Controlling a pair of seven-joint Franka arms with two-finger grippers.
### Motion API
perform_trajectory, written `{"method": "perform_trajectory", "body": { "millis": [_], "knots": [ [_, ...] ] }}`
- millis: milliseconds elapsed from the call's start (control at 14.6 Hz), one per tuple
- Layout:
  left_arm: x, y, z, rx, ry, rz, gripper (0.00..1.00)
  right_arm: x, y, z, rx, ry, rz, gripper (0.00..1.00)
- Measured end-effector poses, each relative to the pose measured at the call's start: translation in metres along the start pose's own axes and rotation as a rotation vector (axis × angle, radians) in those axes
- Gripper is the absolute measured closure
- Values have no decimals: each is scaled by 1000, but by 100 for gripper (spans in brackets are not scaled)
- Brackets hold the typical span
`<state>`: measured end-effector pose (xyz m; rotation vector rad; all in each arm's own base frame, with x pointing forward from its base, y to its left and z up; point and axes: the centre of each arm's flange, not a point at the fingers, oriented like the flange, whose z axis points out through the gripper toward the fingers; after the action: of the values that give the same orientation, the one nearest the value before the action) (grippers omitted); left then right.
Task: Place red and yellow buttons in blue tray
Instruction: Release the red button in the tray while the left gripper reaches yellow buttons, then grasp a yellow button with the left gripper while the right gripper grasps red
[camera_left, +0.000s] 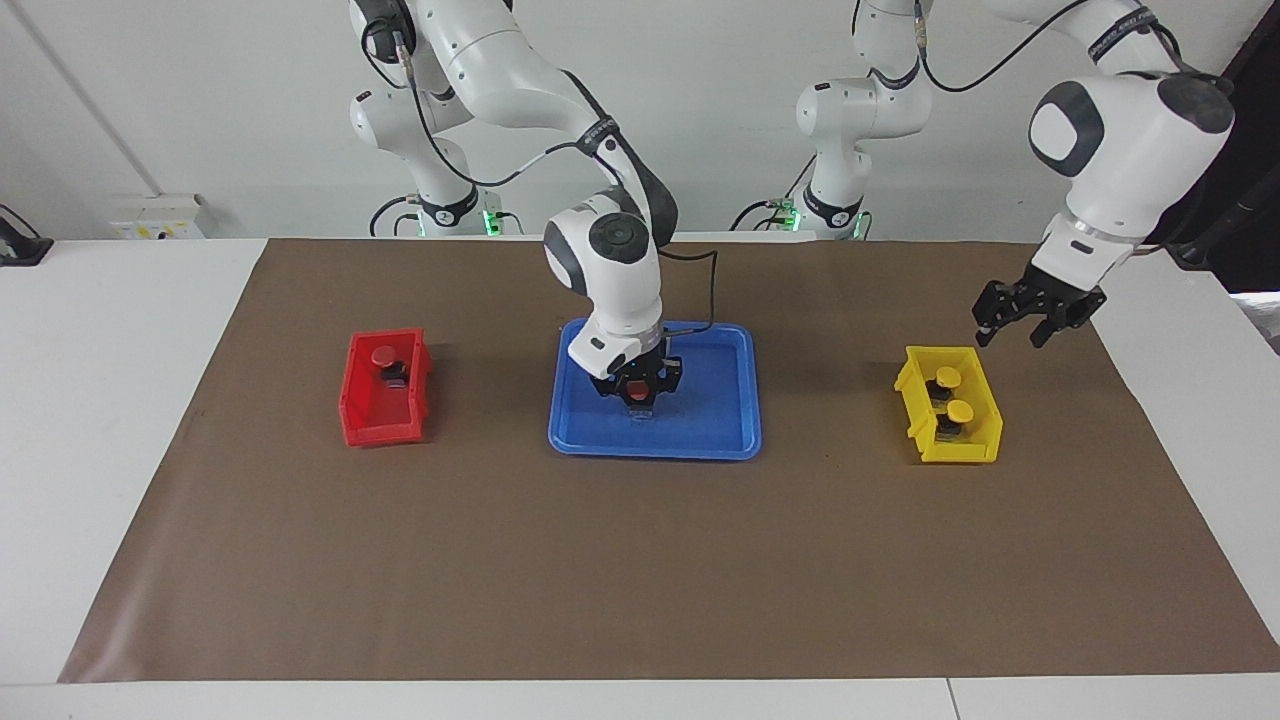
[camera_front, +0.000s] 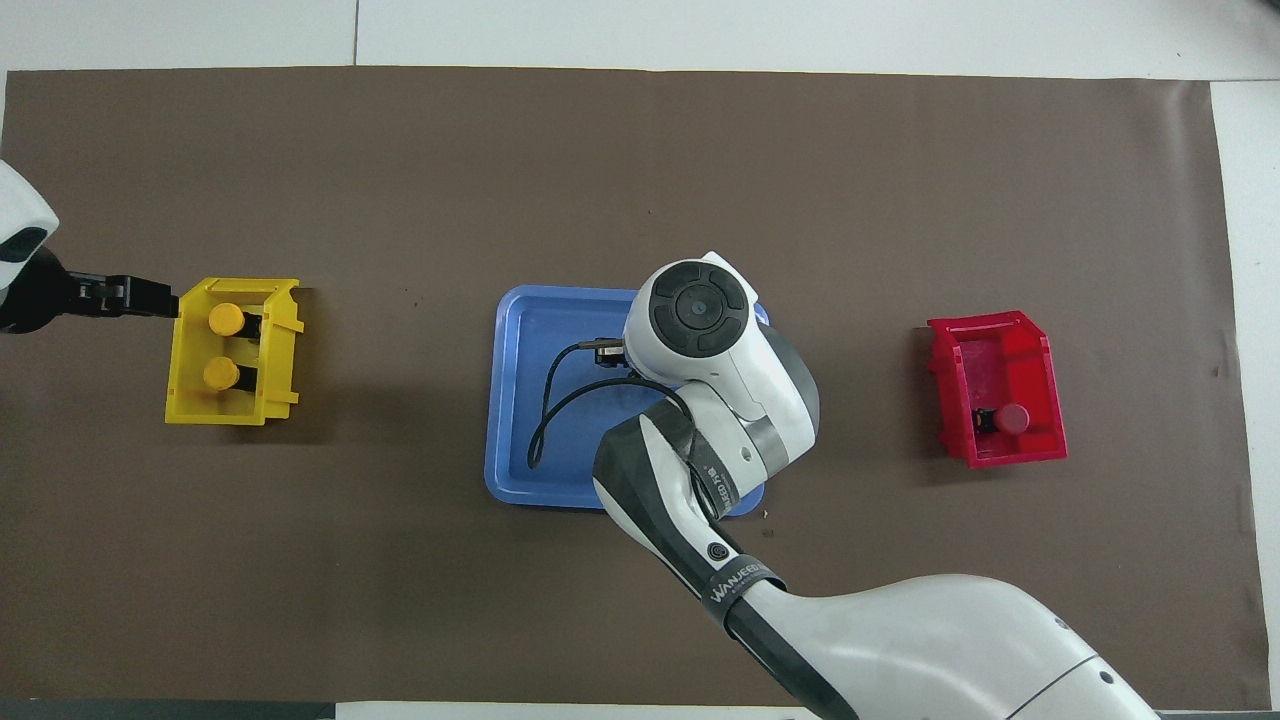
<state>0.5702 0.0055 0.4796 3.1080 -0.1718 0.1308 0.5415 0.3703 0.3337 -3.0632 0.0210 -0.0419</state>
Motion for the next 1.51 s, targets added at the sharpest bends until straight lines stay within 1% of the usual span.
{"method": "perform_trajectory", "body": {
  "millis": [69,137,206,275,343,412,549,618,755,824,893,1030,1099,1236,1305,1373,1442,1511],
  "knots": [
    [7,-1,19,2,-3,0,24,0,0,-1,0,3,-1,49],
    [12,-1,35,3,-11,0,28,2,1,-3,-2,11,-4,37],
    [15,-2,46,3,-18,0,28,5,2,-8,-4,24,-6,27],
    [16,-2,54,3,-21,0,30,11,3,-17,-2,45,-5,17],
    [17,-2,59,3,-26,0,29,22,9,-34,-4,68,4,4],
    [17,-2,64,3,-32,0,29,34,23,-56,-13,83,20,1],
    [14,-1,76,3,-33,2,30,57,80,-116,-34,95,42,0],
    [12,1,83,4,-33,4,30,63,118,-142,-49,80,61,0],
    [6,5,96,3,-39,10,30,67,190,-178,-72,46,78,0],
    [3,7,100,2,-45,12,30,67,217,-185,-82,23,53,0],
    [1,7,103,2,-50,12,30,67,235,-184,-89,-3,24,0],
    [-1,7,107,2,-53,11,30,65,269,-167,-94,-40,-10,0],
    [-1,6,107,2,-52,11,30,63,286,-154,-94,-49,-28,0],
    [-1,6,108,2,-53,9,33,52,321,-129,-91,-58,-53,0],
    [-2,5,109,2,-56,8,37,45,335,-119,-85,-62,-50,0],
    [-3,5,110,2,-59,7,37,37,344,-111,-78,-72,-54,0],
    [-4,4,112,1,-62,6,41,28,348,-105,-72,-81,-61,0],
    [-4,4,112,2,-61,5,41,21,351,-100,-67,-81,-61,0]
  ]
}}
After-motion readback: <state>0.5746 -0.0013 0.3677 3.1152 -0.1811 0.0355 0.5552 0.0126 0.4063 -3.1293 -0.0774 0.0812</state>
